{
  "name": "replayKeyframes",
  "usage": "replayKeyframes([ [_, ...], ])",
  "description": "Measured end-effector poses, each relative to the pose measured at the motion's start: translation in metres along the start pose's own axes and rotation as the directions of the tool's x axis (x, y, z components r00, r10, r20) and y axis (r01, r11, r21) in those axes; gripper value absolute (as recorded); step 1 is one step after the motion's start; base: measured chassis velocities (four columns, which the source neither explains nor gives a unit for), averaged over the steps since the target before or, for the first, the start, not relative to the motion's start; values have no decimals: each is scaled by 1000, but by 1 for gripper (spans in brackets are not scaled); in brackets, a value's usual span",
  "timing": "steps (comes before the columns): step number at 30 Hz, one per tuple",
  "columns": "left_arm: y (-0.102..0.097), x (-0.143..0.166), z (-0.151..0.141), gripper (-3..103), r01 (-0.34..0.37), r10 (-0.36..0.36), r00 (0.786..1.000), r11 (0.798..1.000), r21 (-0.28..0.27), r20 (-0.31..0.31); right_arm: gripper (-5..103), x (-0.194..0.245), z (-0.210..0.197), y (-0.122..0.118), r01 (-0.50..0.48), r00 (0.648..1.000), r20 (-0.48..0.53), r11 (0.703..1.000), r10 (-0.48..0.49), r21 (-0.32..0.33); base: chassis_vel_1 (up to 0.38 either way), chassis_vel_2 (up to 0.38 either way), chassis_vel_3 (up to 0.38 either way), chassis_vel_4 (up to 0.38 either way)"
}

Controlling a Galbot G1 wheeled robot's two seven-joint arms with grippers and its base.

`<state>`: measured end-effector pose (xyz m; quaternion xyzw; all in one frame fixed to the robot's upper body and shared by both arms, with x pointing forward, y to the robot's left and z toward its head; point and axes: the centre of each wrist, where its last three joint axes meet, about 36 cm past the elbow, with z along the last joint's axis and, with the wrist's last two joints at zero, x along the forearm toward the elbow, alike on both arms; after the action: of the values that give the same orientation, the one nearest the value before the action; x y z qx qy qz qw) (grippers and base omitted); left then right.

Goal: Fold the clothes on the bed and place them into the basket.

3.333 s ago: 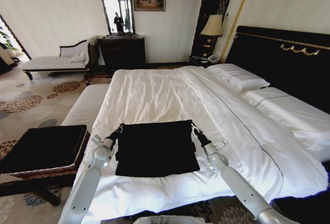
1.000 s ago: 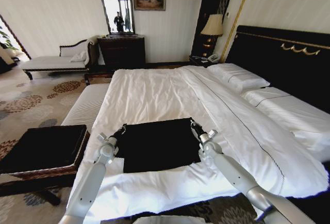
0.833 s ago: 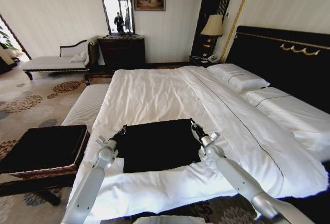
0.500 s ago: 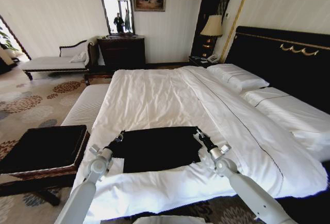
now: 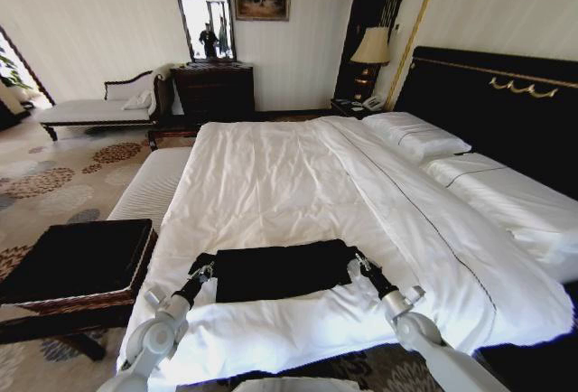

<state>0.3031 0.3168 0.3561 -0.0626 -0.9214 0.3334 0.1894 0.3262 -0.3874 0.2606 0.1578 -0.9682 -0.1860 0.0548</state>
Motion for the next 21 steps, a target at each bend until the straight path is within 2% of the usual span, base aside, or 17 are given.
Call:
replayKeyframes([
  [5, 5, 11, 15, 1, 42, -43, 999, 998, -50, -24, 0, 13, 8, 2, -2, 1000, -28, 1000, 3, 18, 0, 0, 0, 0],
  [11, 6, 13, 36, -2, 80, -83, 996, 994, -68, -42, 0, 20, 17, 0, -22, 998, -57, 999, 25, 42, 0, 0, 0, 0],
  [12, 4, 14, 40, 2, 95, -98, 994, 993, -73, -43, -3, 20, 18, 1, -29, 998, -56, 998, 32, 48, 0, 0, 0, 0],
  [14, -2, 18, 40, 12, 95, -98, 995, 992, -86, -35, 8, 20, 15, 3, -35, 999, -40, 998, 37, 54, 0, 0, 0, 0],
  [15, -2, 18, 40, 12, 95, -98, 995, 992, -86, -35, 8, 20, 15, 3, -35, 999, -40, 998, 37, 54, 0, 0, 0, 0],
  [17, -12, 27, 32, 23, 86, -87, 996, 990, -114, -7, 18, 19, 2, 7, -46, 999, 10, 997, 46, 64, 0, 0, 0, 0],
  [18, -16, 32, 28, 23, 81, -80, 997, 989, -124, 10, 24, 19, -7, 9, -53, 998, 40, 996, 50, 73, 0, 0, 0, 0],
  [19, -22, 39, 20, 28, 74, -70, 997, 988, -133, 33, 24, 19, -16, 11, -58, 996, 71, 995, 52, 85, 0, 0, 0, 0],
  [20, -22, 39, 20, 28, 74, -70, 997, 988, -133, 33, 24, 19, -16, 11, -58, 996, 71, 995, 52, 85, 0, 0, 0, 0],
  [21, -27, 45, 11, 34, 69, -61, 996, 988, -138, 60, 29, 18, -27, 12, -63, 993, 110, 993, 52, 99, 0, 0, 0, 0],
])
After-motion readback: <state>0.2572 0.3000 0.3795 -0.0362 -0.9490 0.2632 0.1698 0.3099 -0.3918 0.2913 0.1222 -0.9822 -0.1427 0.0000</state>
